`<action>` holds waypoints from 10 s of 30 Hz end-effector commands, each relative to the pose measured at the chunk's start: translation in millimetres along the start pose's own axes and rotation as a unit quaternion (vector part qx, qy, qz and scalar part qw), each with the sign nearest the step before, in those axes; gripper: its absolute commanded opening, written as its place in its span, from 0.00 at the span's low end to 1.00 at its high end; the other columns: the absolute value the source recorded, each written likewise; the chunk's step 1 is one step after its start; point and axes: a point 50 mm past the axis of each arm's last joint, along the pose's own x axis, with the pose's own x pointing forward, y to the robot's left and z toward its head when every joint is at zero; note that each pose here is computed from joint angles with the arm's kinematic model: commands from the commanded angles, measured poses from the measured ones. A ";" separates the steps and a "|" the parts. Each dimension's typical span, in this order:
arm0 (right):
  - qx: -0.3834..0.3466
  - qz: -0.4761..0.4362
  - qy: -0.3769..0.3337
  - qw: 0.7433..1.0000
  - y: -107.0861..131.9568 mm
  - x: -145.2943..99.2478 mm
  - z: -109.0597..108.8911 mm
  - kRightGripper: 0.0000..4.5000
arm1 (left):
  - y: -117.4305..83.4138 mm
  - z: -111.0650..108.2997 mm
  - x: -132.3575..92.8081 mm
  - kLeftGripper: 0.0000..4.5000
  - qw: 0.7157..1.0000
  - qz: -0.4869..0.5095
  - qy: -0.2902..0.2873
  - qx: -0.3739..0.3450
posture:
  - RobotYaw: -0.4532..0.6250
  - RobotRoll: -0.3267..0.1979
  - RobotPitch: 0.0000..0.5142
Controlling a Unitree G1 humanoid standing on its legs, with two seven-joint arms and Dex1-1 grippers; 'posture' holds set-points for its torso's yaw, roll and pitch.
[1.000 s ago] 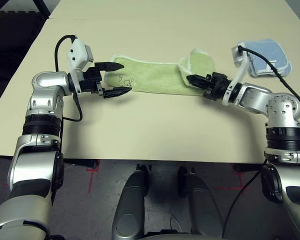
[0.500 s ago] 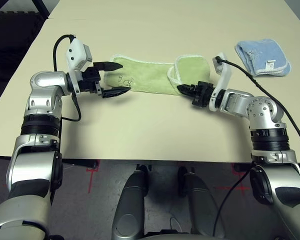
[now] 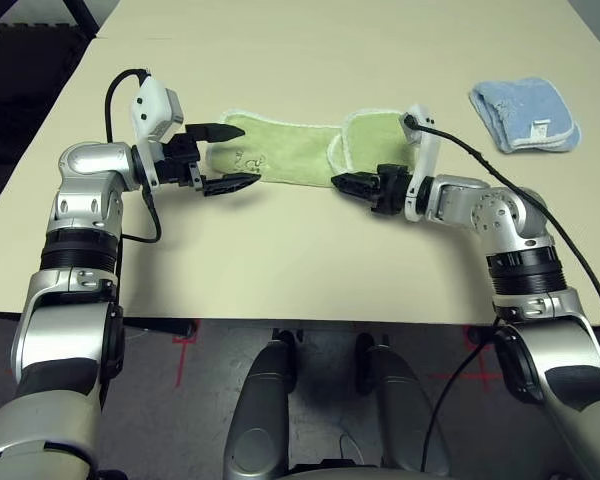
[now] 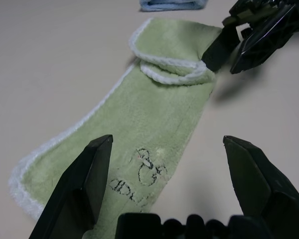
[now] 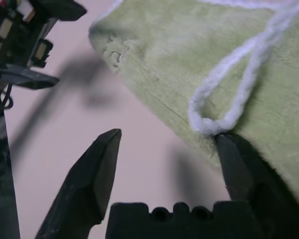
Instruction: Fold the towel and set it aside.
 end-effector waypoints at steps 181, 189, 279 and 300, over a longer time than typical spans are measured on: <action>-0.342 0.010 0.025 0.939 -81.3 -143.7 8.3 1.00 | -19.5 89.5 108.1 0.01 0.874 0.016 -0.037 -0.485 | 0.47 0.62 0.49; -0.344 0.000 0.021 0.939 -82.3 -145.2 8.9 1.00 | -27.1 82.4 128.5 0.01 0.880 0.009 -0.012 -0.474 | 0.46 0.62 0.49; -0.352 0.094 -0.018 0.931 -63.6 -109.2 15.7 0.00 | -21.2 12.4 75.2 0.71 0.983 -0.149 -0.084 -0.064 | 0.45 0.62 0.46; -0.355 0.126 -0.038 0.926 -40.8 -59.0 34.1 0.00 | -14.2 28.8 93.2 0.00 0.985 -0.126 -0.092 -0.067 | 0.46 0.62 0.48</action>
